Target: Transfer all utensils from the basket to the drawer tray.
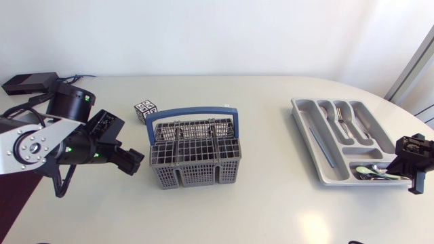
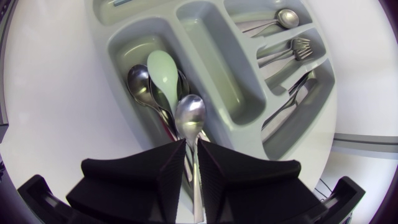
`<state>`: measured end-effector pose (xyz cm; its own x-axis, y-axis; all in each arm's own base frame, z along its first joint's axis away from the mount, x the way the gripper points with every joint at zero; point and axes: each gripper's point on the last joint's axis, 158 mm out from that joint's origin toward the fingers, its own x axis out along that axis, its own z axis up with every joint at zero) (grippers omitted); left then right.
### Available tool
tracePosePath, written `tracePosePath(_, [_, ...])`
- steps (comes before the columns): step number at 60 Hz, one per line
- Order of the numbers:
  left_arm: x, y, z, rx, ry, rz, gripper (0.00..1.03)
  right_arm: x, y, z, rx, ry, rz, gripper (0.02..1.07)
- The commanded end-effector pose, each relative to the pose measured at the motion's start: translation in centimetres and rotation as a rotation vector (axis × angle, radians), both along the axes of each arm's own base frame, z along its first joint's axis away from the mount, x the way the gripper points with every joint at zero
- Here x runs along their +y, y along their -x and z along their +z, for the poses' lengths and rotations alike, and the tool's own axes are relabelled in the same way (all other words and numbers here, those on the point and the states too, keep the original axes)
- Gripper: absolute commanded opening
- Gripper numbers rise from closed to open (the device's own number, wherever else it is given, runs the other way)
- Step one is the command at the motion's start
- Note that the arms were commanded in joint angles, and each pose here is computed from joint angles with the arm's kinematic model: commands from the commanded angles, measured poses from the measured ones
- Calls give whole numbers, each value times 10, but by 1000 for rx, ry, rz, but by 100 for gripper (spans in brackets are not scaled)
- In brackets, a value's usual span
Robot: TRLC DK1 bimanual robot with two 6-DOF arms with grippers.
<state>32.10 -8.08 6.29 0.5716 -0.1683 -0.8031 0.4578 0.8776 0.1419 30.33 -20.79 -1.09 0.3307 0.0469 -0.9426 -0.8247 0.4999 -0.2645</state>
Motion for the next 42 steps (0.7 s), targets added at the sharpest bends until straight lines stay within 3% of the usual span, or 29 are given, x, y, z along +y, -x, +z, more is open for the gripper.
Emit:
tracePosePath(1, [-3,2,0,7,1,-12,96,11,0,0,-4,0,50,18])
tracePosePath(7, [-2,2,0,9,0,-12,96,7,-4,0,-11,8,45,16])
tracePosePath(13, [-2,2,0,9,0,-12,96,-1,-6,3,-19,16,33,40])
tracePosePath(19, [-3,2,0,7,1,-14,96,-8,-3,3,-14,23,26,49])
tracePosePath(38, [-6,3,0,11,0,-21,96,-30,4,-14,48,54,26,49])
tracePosePath(42, [-6,3,0,9,1,-20,96,-32,5,-18,62,59,37,42])
